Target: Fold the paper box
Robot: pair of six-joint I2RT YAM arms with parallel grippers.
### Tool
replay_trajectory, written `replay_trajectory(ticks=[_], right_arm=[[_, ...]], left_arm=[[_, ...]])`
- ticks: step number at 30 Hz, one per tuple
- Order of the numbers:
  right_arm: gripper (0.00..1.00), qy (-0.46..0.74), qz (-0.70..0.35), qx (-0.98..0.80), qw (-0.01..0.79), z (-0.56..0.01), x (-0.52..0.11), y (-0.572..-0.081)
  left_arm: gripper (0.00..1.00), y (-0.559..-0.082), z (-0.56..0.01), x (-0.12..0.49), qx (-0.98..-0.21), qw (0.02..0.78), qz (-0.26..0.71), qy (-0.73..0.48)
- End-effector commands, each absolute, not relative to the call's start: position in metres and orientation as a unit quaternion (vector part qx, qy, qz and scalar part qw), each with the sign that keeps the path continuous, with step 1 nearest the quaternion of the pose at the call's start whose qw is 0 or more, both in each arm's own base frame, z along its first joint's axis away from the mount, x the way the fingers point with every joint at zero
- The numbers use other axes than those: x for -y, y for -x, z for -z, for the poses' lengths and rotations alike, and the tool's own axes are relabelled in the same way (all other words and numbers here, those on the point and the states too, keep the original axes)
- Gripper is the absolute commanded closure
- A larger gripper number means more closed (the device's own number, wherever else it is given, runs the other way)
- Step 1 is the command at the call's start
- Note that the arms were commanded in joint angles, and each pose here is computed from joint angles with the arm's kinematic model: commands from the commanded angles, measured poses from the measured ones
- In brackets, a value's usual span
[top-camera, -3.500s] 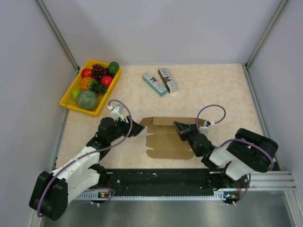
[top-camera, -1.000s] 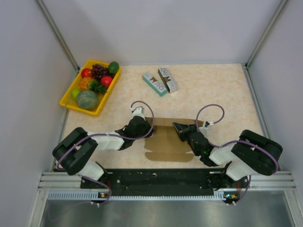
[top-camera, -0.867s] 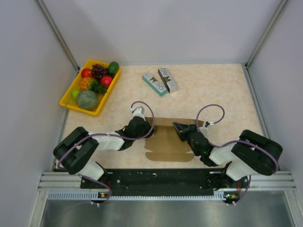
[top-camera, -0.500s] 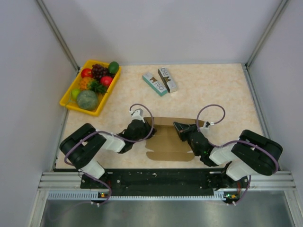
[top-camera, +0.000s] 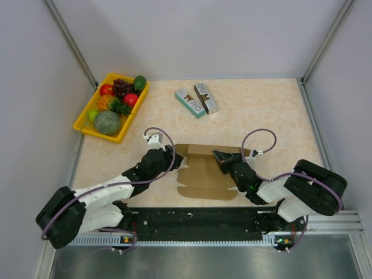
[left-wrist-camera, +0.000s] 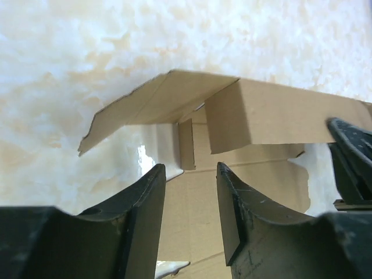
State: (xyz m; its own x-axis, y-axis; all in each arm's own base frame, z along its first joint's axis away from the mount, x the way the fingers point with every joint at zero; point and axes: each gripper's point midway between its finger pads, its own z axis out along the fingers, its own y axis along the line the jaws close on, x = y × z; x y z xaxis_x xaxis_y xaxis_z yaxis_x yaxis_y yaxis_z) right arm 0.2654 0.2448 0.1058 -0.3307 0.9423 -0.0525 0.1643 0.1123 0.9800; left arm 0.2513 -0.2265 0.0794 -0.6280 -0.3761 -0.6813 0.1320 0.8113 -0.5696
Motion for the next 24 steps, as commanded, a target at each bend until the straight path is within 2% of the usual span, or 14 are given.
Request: replay_trajectory(ticks=[1,2,4,7,11,15,16,19,21,24], right_arm=[[0.99,-0.427,-0.505,-0.646,0.381,-0.103,-0.245,-0.263],[0.99,-0.426,-0.506,-0.646,0.381,-0.103,-0.246,-0.263],[0.99,-0.426,-0.508,-0.645,0.381,-0.104,-0.246,-0.263],[0.99,-0.425,-0.508,-0.646,0.380,-0.104,-0.247,-0.263],[0.99,-0.423,-0.511,-0.646,0.378,-0.105,-0.248,-0.263],[0.99,-0.421,-0.513,-0.646,0.376,-0.105,-0.250,-0.262],[0.99,-0.421,-0.512,-0.647,0.376,-0.104,-0.250,-0.262],[0.99,-0.424,-0.512,-0.646,0.376,-0.104,-0.249,-0.263],[0.99,-0.425,-0.510,-0.646,0.377,-0.103,-0.248,-0.263],[0.99,-0.428,-0.511,-0.644,0.375,-0.103,-0.249,-0.264]], left_arm=[[0.55,-0.246,-0.106,0.199,-0.834,0.480,0.267,0.045],[0.58,-0.249,-0.110,0.189,-0.828,0.496,0.252,0.061],[0.59,-0.251,-0.120,0.172,-0.823,0.512,0.233,0.074],[0.57,-0.268,-0.136,0.142,-0.817,0.529,0.197,0.115],[0.59,-0.301,-0.138,0.119,-0.822,0.511,0.203,0.151],[0.71,-0.338,-0.138,0.138,-0.833,0.469,0.272,0.111],[0.75,-0.346,-0.134,0.160,-0.840,0.434,0.316,0.079],[0.79,-0.349,-0.122,0.192,-0.845,0.353,0.399,0.038],[0.82,-0.351,-0.125,0.208,-0.827,0.339,0.448,0.016],[0.88,-0.344,-0.106,0.216,-0.828,0.302,0.471,0.019]])
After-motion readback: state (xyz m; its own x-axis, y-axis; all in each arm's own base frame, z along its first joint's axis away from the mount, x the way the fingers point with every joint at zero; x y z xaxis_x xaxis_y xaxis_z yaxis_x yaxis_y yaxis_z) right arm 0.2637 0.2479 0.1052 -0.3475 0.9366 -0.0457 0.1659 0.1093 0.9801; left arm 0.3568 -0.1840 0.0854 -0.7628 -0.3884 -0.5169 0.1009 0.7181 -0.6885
